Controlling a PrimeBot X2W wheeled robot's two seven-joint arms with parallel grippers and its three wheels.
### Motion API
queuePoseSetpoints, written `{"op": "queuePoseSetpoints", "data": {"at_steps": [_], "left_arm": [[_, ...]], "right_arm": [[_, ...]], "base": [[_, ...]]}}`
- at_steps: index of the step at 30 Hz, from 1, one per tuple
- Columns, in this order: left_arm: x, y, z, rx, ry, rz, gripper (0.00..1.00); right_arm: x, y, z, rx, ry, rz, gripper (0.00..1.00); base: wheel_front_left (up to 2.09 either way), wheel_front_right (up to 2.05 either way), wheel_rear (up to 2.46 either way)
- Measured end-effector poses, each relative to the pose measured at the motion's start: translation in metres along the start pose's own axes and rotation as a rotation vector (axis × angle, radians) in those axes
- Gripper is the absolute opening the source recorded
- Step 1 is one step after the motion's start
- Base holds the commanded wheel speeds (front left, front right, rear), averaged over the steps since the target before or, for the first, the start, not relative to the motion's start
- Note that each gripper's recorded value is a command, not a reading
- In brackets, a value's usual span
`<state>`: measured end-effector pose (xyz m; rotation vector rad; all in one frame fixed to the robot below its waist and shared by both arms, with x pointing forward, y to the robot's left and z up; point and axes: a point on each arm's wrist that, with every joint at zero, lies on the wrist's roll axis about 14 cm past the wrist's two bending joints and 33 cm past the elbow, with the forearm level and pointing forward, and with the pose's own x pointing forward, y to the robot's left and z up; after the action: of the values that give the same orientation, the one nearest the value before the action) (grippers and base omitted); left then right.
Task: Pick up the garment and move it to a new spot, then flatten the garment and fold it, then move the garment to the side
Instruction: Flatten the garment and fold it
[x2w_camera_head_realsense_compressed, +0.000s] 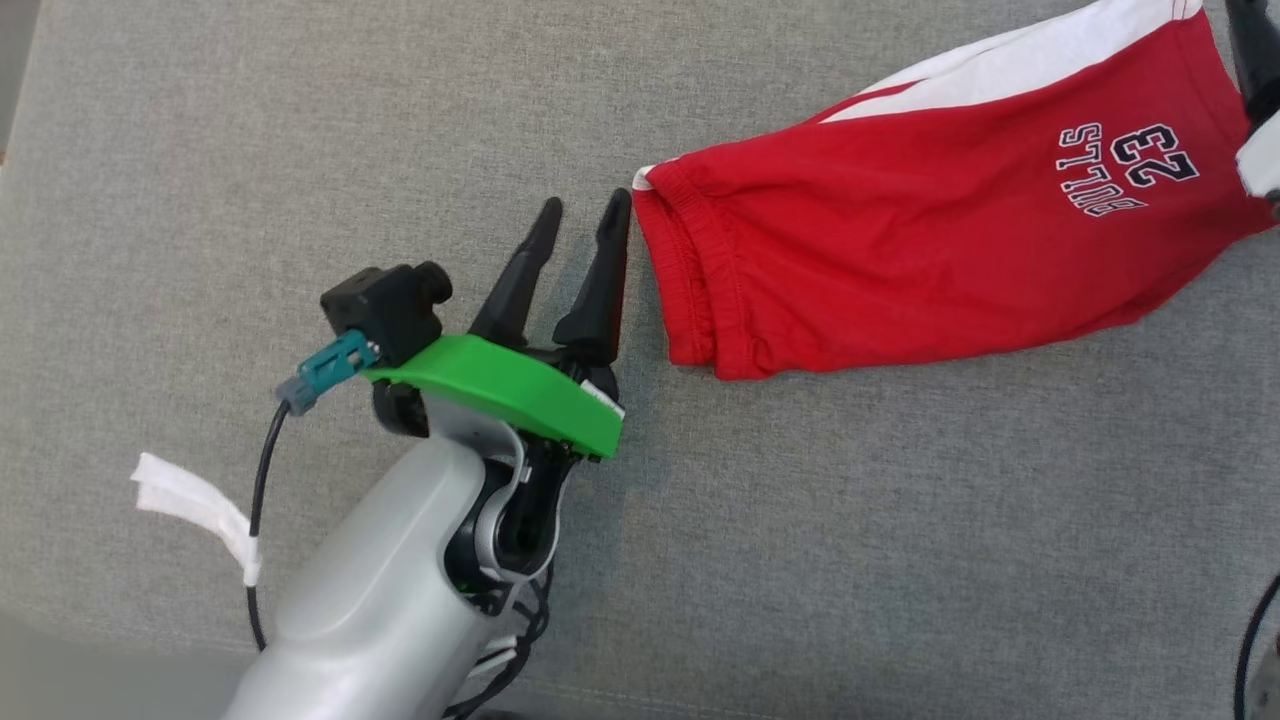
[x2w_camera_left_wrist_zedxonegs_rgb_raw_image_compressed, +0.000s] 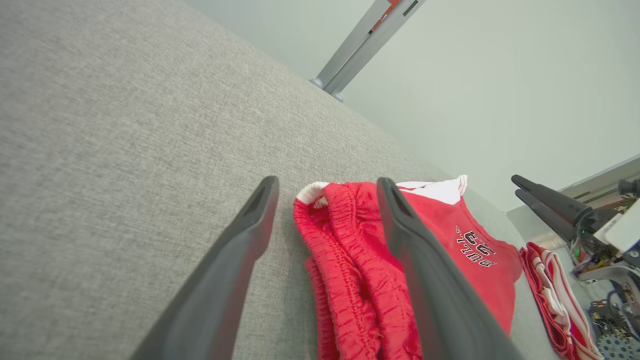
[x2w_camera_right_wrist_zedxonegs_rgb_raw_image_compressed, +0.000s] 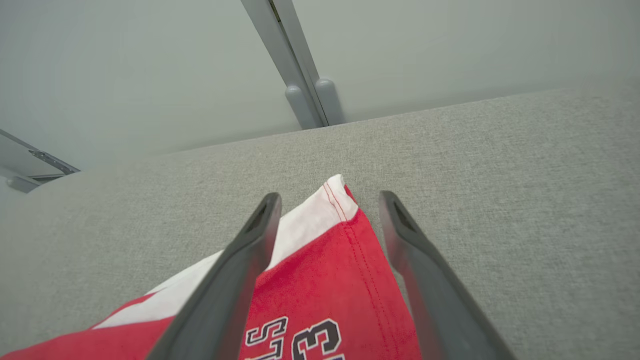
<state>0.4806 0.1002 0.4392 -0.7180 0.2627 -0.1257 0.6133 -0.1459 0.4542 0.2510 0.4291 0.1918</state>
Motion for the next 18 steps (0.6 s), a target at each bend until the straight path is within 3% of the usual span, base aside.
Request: {"op": "queuePoseSetpoints", "data": {"at_steps": [4,10,18], "left_arm": [[-0.017,0.0,0.013,0.144,-0.069,0.007,1.0],[-0.043,0.008,0.024,0.314,-0.162,0.045,1.0],[-0.065,0.022,0.026,0.391,-0.203,0.101,1.0]], "right_arm": [[-0.017,-0.009,-0.036,-0.173,0.156,-0.011,1.0],[-0.018,-0.031,-0.053,-0.271,0.261,-0.054,1.0],[0.002,-0.027,-0.078,-0.251,0.372,-0.044,1.0]], "base": [[0.0,0.0,0.0],[0.0,0.0,0.0],[0.0,0.0,0.0]]}}
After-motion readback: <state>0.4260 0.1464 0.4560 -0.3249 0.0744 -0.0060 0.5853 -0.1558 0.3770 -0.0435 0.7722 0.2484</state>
